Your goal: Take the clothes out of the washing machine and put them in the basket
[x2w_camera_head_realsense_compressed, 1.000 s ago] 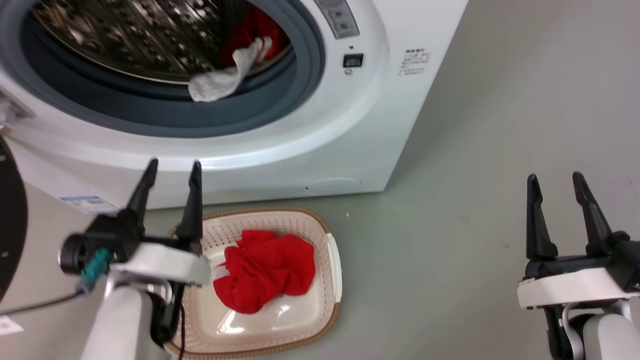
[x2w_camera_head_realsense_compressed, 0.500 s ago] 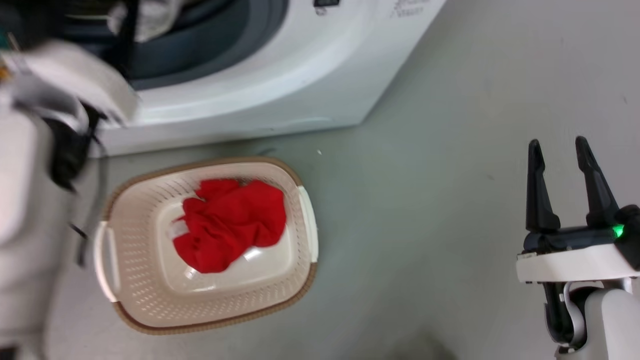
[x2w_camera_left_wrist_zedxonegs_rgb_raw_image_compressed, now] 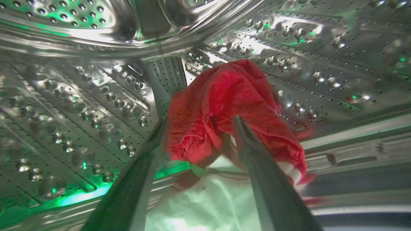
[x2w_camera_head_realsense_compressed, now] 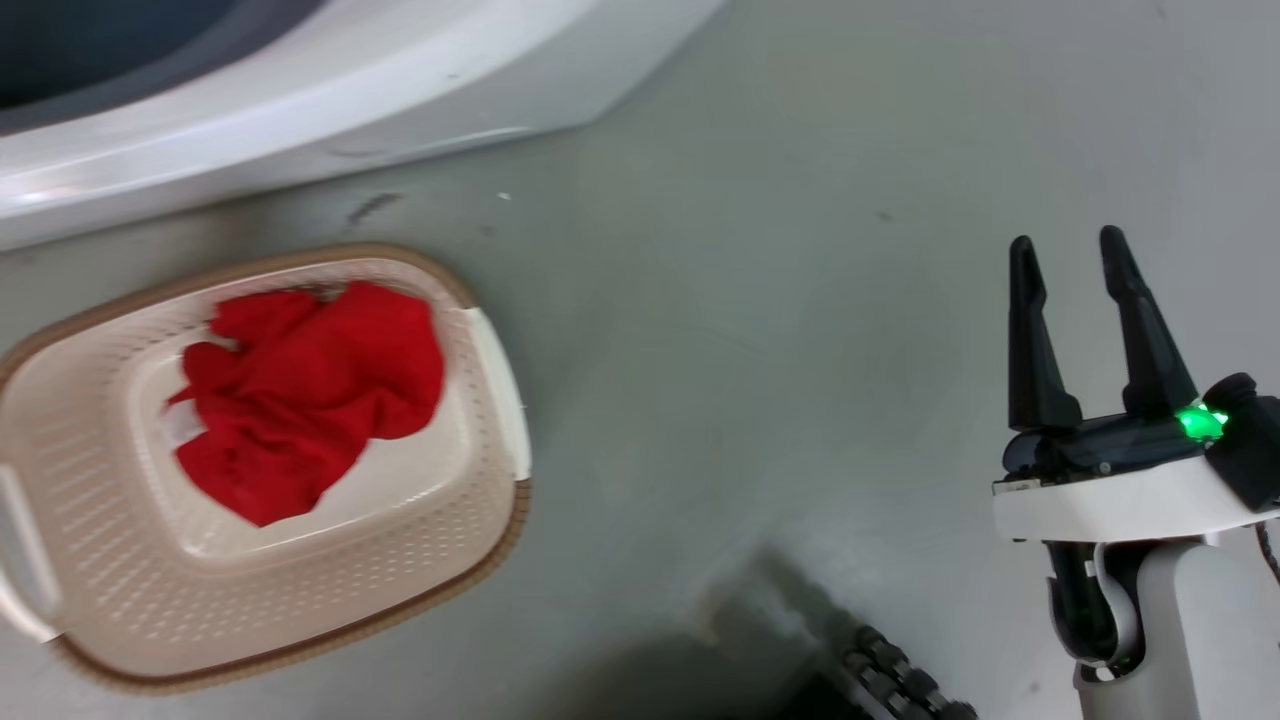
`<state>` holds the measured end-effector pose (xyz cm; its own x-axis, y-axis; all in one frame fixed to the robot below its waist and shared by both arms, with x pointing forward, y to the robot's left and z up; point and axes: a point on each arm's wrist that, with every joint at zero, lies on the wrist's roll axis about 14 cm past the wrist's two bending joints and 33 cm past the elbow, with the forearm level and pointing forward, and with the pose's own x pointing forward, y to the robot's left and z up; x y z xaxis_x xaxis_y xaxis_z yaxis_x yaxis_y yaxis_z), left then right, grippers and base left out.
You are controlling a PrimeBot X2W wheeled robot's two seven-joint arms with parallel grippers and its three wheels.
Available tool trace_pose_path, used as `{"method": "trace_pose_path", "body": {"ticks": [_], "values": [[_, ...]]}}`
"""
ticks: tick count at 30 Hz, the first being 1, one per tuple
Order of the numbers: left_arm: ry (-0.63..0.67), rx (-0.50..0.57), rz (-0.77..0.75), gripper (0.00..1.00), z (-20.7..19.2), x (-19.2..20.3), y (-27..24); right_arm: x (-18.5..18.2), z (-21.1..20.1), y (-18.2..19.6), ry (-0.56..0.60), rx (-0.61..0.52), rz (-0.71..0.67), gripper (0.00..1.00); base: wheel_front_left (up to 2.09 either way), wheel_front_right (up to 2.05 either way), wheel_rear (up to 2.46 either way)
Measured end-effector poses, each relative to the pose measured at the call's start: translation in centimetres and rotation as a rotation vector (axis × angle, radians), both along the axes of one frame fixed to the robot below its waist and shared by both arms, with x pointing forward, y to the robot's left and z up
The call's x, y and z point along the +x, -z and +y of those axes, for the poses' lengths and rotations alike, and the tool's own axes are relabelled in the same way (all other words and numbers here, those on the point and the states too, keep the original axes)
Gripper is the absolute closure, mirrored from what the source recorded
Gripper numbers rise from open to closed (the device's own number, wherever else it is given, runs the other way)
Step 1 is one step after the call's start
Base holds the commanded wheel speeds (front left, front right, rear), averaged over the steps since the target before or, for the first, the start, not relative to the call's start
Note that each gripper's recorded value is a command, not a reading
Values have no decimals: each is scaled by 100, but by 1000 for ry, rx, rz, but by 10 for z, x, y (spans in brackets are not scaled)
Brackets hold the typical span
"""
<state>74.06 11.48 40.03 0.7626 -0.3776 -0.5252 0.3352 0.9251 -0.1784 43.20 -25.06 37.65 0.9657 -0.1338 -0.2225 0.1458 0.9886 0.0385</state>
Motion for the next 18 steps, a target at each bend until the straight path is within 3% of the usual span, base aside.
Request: {"method": "trace_pose_path", "body": {"ticks": [9,18], "values": [[31,99,262,0,-20,6,80,-15,-12,15,44,-1,66,0,0,0,0],[40,125,369,0,-26,2,119,-17,-19,22,67,1,86,0,0,0,0]]}}
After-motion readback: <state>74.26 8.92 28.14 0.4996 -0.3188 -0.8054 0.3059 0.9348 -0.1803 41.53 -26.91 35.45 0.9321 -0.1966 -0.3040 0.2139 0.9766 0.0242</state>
